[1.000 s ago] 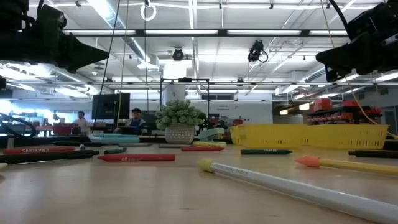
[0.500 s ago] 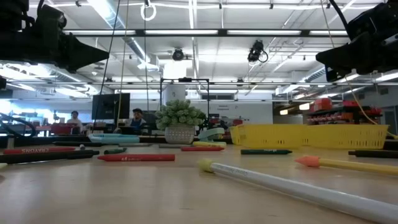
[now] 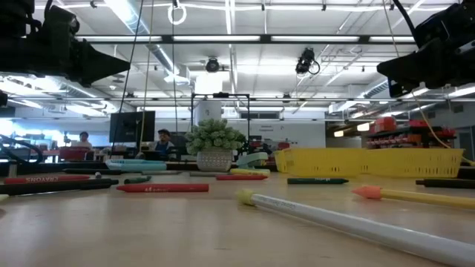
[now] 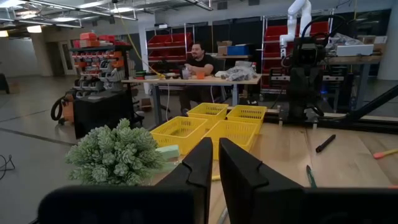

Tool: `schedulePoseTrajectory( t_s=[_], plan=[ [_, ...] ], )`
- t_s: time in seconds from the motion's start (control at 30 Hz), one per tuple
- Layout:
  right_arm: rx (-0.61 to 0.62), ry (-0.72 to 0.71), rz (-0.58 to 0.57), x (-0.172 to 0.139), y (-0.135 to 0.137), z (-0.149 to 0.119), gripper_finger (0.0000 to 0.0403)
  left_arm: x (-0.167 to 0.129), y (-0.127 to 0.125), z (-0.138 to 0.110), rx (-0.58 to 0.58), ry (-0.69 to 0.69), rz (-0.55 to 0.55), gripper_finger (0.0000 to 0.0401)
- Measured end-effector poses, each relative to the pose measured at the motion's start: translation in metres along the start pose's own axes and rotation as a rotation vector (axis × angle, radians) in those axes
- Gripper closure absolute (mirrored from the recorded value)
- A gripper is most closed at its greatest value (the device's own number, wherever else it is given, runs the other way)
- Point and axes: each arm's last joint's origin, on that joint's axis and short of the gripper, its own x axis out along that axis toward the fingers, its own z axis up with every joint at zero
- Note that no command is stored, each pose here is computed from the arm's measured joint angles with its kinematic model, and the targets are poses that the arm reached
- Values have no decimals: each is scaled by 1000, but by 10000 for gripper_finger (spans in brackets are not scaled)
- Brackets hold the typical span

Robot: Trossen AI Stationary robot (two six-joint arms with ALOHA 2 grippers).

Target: Sort crayons/erasers/pens/pencils in bins

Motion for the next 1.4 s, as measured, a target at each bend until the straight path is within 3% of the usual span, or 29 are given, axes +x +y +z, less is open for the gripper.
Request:
schedulePoseTrajectory(
  t_s=[1.03,1.3,1.4],
  plan=[
    [0,1,0,0,0,0,377,0,0,1,-9,-11,1,369],
    [0,0,0,0,0,0,377,0,0,6,-257,-63,-4,361],
    [-88,0,-2,0,0,0,377,0,1,8,-323,-81,-6,367]
  ],
)
